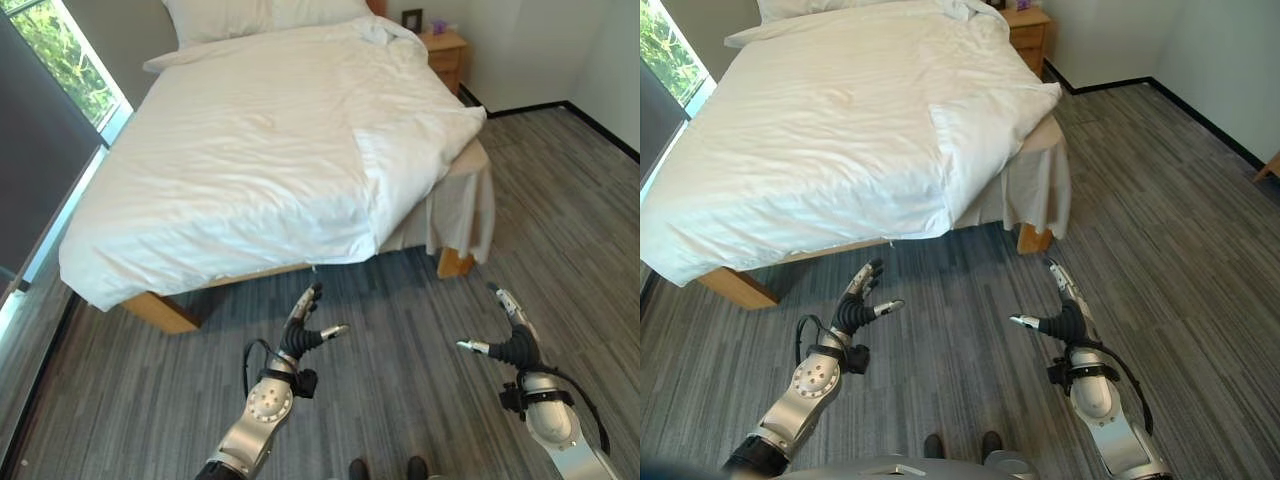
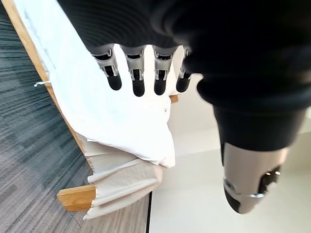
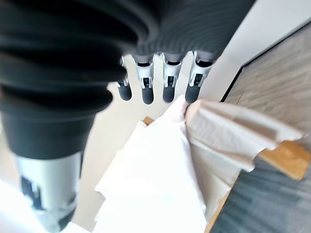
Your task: Making the bed.
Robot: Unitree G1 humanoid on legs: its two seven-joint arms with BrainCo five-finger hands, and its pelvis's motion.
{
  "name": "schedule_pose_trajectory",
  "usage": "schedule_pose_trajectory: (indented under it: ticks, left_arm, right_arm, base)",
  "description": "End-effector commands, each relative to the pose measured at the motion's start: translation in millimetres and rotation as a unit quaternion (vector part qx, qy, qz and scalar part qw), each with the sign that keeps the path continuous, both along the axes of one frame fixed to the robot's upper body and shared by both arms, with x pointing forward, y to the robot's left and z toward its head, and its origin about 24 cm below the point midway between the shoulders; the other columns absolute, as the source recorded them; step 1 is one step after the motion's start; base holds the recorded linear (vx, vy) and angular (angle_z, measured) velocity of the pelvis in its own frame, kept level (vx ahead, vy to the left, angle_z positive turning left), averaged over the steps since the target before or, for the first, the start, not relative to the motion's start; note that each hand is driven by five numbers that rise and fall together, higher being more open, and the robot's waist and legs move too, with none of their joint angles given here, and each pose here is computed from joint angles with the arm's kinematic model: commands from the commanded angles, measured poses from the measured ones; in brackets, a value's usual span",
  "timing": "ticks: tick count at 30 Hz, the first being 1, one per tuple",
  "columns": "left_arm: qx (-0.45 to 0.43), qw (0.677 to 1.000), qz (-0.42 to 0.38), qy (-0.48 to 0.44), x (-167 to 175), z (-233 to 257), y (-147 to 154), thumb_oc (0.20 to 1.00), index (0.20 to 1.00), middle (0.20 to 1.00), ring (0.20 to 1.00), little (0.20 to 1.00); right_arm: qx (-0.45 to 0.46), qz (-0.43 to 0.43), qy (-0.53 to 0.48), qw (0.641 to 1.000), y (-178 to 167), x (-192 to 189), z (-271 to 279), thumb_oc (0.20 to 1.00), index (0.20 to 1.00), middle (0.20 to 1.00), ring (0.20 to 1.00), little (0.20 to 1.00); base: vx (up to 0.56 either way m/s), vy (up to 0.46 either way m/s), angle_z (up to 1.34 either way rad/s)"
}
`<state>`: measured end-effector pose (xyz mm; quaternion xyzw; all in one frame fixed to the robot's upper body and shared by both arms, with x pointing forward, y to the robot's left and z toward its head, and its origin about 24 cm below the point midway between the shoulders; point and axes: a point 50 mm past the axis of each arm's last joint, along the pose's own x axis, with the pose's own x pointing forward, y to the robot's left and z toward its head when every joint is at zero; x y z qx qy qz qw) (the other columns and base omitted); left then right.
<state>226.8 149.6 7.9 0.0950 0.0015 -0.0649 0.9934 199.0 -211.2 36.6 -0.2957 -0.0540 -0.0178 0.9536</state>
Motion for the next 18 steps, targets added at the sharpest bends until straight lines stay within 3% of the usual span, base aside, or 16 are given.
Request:
schedule_pose_trajectory:
  ticks: [1, 8, 18]
  left_arm:
    - [0.015, 0.998, -0.005, -0.058, 5.5, 20.5, 14.8, 1.0, 1.0, 1.0, 1.0, 1.0]
    - [-0.003, 0.999, -0.011, -0.047, 5.9, 19.9, 12.6, 1.0, 1.0, 1.0, 1.0, 1.0]
    - [-0.045, 0.999, 0.009, -0.026, 8.6, 11.5, 15.0, 1.0, 1.0, 1.0, 1.0, 1.0]
  right_arm:
    - [0.022, 0.034, -0.065, 0.997, 2.3, 0.6, 28.4, 1.0, 1.0, 1.0, 1.0, 1.0]
    - [0.007, 0.026, -0.041, 0.999, -2.3, -1.3, 20.7, 1.0, 1.0, 1.0, 1.0, 1.0]
    - [-0.019, 0.057, -0.091, 0.994, 7.7, 17.5, 41.8, 1.0, 1.0, 1.0, 1.0, 1.0]
  base:
    - [0.0, 0.0, 0.0]
    - [-0.01, -0.037, 0.02]
    - [-0.01, -0.159, -0.15]
